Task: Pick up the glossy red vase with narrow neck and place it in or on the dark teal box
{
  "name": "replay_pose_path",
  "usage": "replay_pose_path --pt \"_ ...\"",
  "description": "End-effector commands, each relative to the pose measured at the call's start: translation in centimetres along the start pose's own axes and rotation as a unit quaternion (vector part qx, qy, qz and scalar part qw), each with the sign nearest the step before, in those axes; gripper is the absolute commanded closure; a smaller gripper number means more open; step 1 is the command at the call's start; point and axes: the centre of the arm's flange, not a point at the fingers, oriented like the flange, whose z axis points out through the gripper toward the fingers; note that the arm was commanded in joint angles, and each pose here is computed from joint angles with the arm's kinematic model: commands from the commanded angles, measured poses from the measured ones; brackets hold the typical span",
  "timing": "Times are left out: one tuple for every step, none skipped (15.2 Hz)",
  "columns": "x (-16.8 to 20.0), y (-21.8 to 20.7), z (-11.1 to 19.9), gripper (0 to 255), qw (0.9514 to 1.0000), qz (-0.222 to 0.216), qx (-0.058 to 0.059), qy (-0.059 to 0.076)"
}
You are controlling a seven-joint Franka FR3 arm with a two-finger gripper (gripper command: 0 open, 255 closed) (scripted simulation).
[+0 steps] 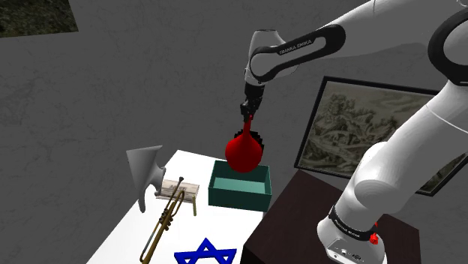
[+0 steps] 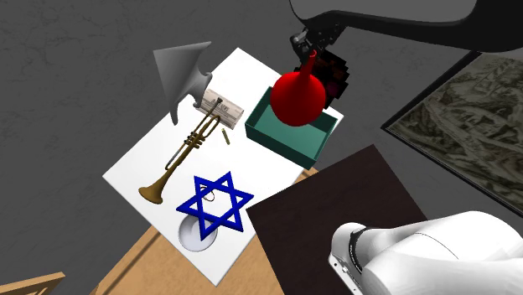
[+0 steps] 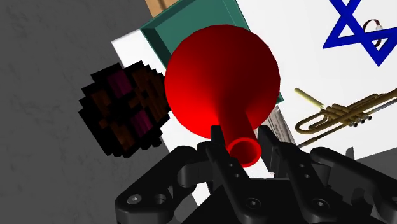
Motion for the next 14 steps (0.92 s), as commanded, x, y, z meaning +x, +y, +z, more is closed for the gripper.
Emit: replay_pose_path --pt "-0.1 0.0 1.0 255 1.0 0.0 0.0 0.001" --pt "-0.1 0.0 1.5 255 1.0 0.0 0.0 0.001" --pt "-0.1 0.0 2.0 255 1.0 0.0 0.0 0.001" --pt "-0.2 0.0 2.6 255 1.0 0.0 0.0 0.001" --pt "-0.2 0.0 3.1 255 1.0 0.0 0.0 0.001" --pt "-0.2 0.0 3.6 255 1.0 0.0 0.0 0.001" --pt "-0.3 0.0 4.1 255 1.0 0.0 0.0 0.001" --pt "-0.3 0.0 4.7 255 1.0 0.0 0.0 0.001" --pt "-0.3 0.0 5.2 255 1.0 0.0 0.0 0.001" --pt "-0.4 0.0 5.7 255 1.0 0.0 0.0 0.001" --pt "-0.4 0.0 6.3 255 1.0 0.0 0.0 0.001" --pt "-0.4 0.0 6.8 255 1.0 0.0 0.0 0.001" --pt "-0.5 0.0 7.2 255 1.0 0.0 0.0 0.001" --pt "-0.5 0.0 7.2 255 1.0 0.0 0.0 0.001"
